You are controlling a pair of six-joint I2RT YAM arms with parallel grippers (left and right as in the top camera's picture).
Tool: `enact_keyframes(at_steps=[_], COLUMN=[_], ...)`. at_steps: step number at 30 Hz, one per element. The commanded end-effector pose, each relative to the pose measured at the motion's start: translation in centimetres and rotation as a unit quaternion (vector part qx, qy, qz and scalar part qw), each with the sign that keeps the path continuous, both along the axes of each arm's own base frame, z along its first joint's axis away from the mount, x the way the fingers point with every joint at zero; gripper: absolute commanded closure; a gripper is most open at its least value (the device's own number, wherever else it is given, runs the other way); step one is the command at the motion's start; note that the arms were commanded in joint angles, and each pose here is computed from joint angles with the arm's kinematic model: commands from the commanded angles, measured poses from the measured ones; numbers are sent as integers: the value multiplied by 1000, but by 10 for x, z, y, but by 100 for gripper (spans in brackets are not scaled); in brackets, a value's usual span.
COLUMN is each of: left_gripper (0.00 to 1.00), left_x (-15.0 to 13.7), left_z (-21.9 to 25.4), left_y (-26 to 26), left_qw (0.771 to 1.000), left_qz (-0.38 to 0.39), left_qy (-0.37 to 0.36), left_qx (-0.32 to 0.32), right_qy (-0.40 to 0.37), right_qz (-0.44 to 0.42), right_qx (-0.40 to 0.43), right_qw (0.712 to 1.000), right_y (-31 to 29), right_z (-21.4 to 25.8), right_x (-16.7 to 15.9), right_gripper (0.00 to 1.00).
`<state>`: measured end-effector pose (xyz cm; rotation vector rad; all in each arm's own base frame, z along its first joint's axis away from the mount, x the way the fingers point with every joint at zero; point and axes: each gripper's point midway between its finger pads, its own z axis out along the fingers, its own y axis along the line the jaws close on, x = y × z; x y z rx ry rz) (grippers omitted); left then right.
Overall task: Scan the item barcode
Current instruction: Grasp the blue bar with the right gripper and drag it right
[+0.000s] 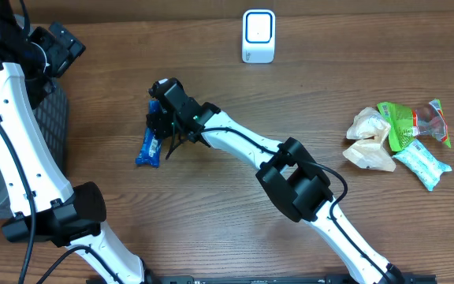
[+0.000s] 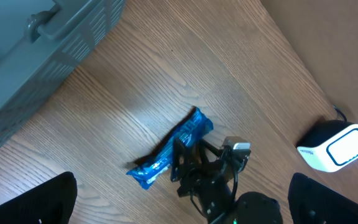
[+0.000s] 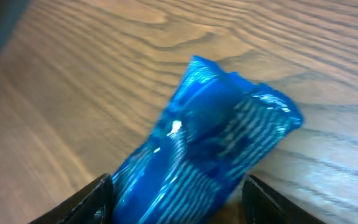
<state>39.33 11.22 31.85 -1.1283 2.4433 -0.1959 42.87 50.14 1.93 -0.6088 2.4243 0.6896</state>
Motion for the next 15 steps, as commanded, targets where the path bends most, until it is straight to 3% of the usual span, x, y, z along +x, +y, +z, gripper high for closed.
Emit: enact_keyframes(at_steps=[1, 9, 15], left_gripper=[0, 0, 0], left_x=[-5, -5, -5], left_z=[13, 13, 13], left_y=[-5, -5, -5], left_qw=[1000, 1000, 1000], left_qz=[-1, -1, -1], left_qy=[-18, -18, -18], left_qx=[2, 2, 2], right_qy=[-24, 76, 191], right_qz=[-37, -86, -131], right_qx=[-44, -127, -210], right_qw=[998, 985, 950], right_y=[-14, -76, -161], right_z=[-9, -5, 7], right_x=[12, -9, -33], right_gripper=[38, 38, 36])
